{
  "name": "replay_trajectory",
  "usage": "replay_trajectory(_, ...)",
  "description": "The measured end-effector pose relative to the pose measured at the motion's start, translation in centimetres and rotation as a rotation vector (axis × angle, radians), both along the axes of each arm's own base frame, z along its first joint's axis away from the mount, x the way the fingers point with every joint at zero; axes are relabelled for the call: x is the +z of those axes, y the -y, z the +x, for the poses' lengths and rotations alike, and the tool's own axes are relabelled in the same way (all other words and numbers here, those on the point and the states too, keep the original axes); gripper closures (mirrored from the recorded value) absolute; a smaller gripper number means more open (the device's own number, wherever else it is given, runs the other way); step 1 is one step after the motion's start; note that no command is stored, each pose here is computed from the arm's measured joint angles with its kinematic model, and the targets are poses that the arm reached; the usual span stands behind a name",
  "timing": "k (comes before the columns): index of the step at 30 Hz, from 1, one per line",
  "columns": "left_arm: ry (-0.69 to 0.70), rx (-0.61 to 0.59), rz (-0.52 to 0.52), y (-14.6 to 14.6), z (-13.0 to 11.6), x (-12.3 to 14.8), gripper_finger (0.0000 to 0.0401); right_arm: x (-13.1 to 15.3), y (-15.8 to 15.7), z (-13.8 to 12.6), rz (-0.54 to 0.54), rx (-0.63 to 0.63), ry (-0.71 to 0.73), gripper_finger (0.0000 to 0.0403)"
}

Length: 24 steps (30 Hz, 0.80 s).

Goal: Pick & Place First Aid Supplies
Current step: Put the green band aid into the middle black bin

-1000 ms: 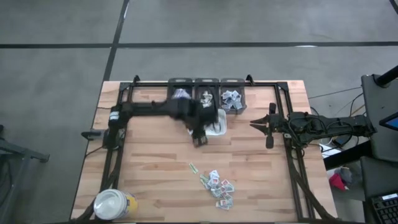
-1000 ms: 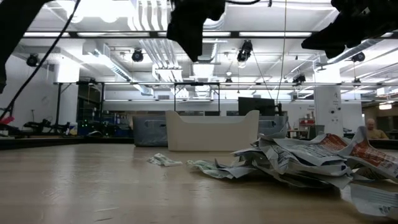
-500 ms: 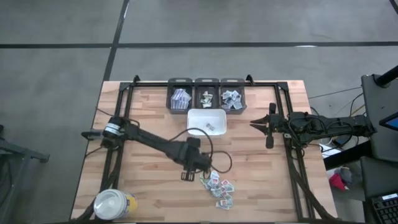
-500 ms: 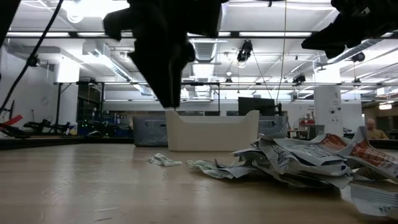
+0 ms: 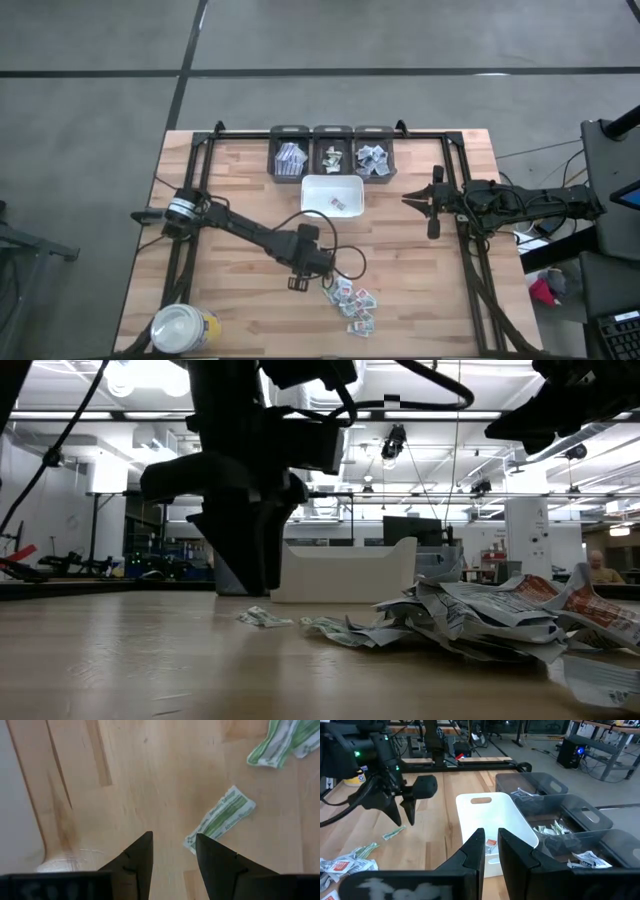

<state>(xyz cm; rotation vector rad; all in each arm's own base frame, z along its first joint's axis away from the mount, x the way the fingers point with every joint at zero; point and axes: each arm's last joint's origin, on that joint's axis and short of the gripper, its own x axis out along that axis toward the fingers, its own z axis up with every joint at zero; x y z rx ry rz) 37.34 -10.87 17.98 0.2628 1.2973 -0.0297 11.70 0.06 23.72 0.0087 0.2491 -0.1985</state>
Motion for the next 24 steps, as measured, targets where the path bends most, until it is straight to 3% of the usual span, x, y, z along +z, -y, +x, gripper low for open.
replay_trajectory(10,0.005,0.001,-0.002,-0.1,-0.2,-1.3,0.0263,0.0,0.0,0.0,-0.002,0.000,0.000,0.0351)
replay_trajectory(24,-0.030,0.004,-0.011,-0.2,-0.8,-2.2,0.0317,0.0,0.0,0.0,-0.002,0.000,-0.001,0.0351)
